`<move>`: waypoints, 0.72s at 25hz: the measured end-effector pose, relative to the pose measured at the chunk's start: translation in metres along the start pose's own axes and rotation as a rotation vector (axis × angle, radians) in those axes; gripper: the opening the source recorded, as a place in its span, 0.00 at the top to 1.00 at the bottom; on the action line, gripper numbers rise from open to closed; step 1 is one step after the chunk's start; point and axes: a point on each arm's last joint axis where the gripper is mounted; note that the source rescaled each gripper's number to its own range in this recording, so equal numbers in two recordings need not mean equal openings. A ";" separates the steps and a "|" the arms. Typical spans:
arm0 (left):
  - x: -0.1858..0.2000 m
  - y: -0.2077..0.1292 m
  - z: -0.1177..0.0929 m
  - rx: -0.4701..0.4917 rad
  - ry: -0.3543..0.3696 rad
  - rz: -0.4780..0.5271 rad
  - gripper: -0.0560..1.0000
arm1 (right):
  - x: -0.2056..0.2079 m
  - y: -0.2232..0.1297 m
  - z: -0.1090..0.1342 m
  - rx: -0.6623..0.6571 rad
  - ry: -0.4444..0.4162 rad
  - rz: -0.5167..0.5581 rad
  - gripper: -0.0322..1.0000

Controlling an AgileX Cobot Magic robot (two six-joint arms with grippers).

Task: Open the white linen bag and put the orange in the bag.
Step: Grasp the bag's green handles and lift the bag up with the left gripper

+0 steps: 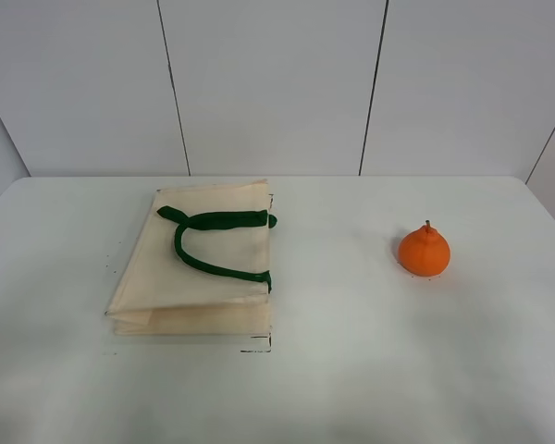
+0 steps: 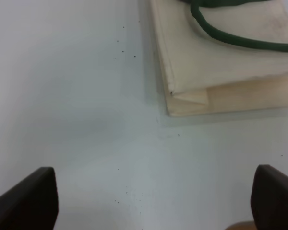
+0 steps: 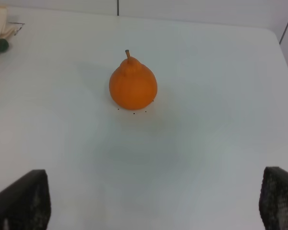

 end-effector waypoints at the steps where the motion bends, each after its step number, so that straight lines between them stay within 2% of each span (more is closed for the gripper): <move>1: 0.000 0.000 0.000 0.000 0.000 0.000 0.02 | 0.000 0.000 0.000 0.000 0.000 0.000 0.00; 12: 0.002 0.004 -0.001 0.000 -0.001 -0.007 0.02 | 0.000 0.000 0.000 0.000 0.000 0.000 0.00; 15: -0.001 0.019 -0.003 0.001 0.007 0.044 0.01 | 0.000 0.000 0.000 0.000 0.000 0.000 0.00; 18: -0.017 0.045 -0.007 0.006 0.025 0.147 0.00 | 0.000 0.000 0.000 0.000 0.000 0.000 0.00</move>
Point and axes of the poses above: a point on each arm's last joint axis where the gripper is mounted, x pointing back along that axis away from the gripper, z along the wrist's bending axis when the last joint is at zero, y = z × x, and after that the axes turned 13 degrees about x, right-handed
